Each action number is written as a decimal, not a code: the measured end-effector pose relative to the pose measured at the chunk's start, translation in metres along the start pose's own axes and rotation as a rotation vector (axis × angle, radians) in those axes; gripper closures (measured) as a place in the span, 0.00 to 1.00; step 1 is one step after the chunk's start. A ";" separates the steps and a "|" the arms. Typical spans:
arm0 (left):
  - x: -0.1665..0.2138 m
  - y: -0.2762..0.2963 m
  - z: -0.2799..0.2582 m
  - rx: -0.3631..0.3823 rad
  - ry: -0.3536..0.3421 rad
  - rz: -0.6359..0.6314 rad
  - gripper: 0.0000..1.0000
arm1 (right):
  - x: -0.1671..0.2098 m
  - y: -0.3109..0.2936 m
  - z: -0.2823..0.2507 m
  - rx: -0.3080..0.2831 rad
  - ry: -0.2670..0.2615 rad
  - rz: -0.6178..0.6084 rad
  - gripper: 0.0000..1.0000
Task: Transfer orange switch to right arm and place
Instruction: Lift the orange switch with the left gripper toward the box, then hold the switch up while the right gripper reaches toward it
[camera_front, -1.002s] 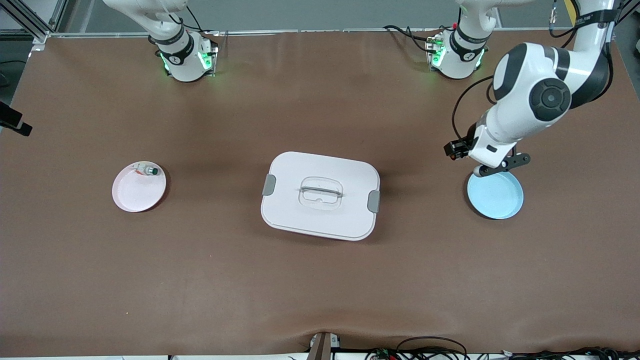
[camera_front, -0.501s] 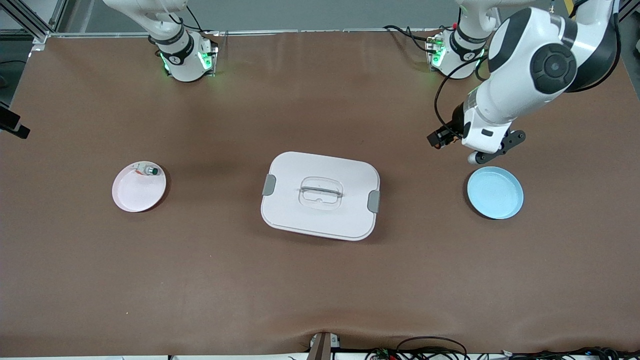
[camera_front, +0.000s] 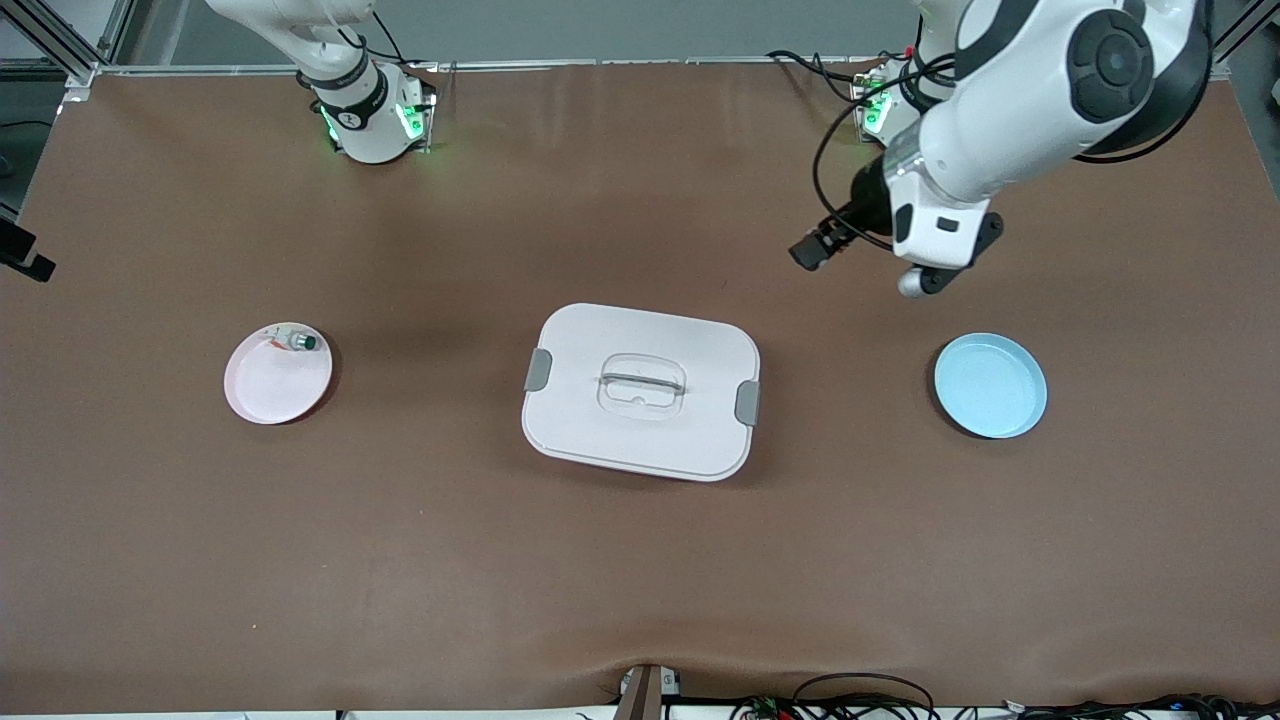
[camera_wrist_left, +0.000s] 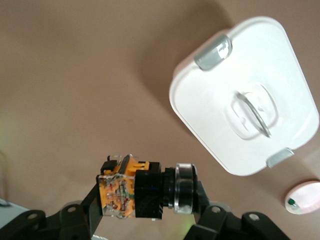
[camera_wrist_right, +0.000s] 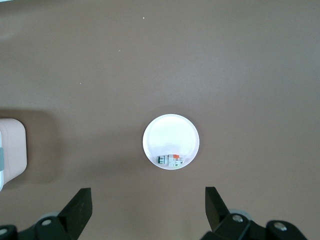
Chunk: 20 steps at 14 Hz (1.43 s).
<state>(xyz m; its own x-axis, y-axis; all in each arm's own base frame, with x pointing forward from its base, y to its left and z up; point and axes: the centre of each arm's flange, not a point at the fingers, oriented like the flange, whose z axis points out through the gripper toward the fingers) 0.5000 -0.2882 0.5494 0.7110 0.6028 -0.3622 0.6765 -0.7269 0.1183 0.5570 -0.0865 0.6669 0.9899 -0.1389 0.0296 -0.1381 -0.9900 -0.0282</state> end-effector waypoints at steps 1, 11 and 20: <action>-0.008 0.008 0.002 -0.011 -0.029 -0.025 0.28 | 0.000 0.000 0.000 0.000 0.000 0.000 0.00; -0.046 0.071 0.021 -0.223 -0.262 -0.396 0.28 | 0.000 -0.001 0.008 0.001 -0.027 -0.002 0.00; -0.138 0.148 0.085 -0.415 -0.349 -0.509 0.28 | -0.009 0.001 0.036 0.268 -0.110 0.037 0.00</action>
<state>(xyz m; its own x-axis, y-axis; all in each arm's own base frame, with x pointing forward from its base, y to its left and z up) 0.4859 -0.5073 0.5381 0.2345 0.6421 -0.7299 0.9721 -0.1593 0.1723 0.5495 -0.0853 0.6302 0.9840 -0.1572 -0.0844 -0.1752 -0.9407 -0.2905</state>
